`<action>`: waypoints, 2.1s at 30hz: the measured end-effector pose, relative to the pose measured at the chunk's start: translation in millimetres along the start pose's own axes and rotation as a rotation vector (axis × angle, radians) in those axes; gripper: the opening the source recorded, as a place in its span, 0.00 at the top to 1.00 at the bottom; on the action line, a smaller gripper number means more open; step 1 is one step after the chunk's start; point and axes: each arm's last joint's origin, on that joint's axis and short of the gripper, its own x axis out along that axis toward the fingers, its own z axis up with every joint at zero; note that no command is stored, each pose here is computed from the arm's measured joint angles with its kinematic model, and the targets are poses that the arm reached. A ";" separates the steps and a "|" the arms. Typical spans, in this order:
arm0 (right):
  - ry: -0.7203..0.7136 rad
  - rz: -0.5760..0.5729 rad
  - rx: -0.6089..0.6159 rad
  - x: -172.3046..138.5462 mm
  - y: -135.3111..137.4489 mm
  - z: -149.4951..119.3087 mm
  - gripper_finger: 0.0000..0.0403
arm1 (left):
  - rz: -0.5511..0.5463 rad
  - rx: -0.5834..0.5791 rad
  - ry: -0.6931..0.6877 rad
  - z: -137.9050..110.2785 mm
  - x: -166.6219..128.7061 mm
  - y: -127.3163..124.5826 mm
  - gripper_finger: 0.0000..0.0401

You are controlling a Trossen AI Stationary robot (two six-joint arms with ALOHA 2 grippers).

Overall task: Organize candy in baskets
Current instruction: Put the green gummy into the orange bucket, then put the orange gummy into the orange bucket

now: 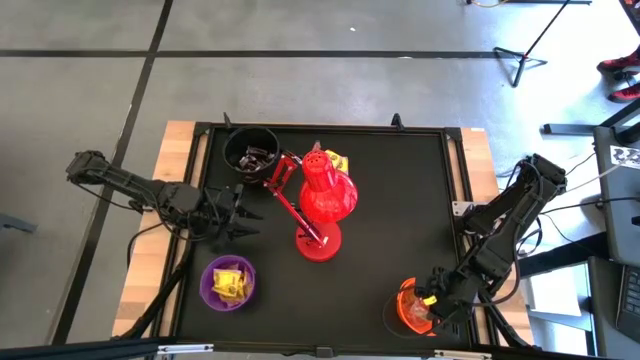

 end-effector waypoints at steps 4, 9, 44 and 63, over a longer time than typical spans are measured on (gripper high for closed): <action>-0.005 0.015 -0.002 0.0 1.4 0.5 0.99 | 0.000 0.001 0.000 0.0 0.0 0.0 0.57; -0.007 0.020 -0.003 -0.1 2.0 0.7 0.99 | 0.014 0.001 -0.005 0.1 0.0 0.4 0.57; -0.122 -0.031 0.102 -6.3 -3.7 5.1 0.39 | 0.030 0.002 -0.010 0.2 0.0 0.8 0.57; -0.485 0.070 0.343 -55.4 -50.9 108.2 0.41 | 0.045 0.022 -0.003 -0.7 -0.1 1.5 0.57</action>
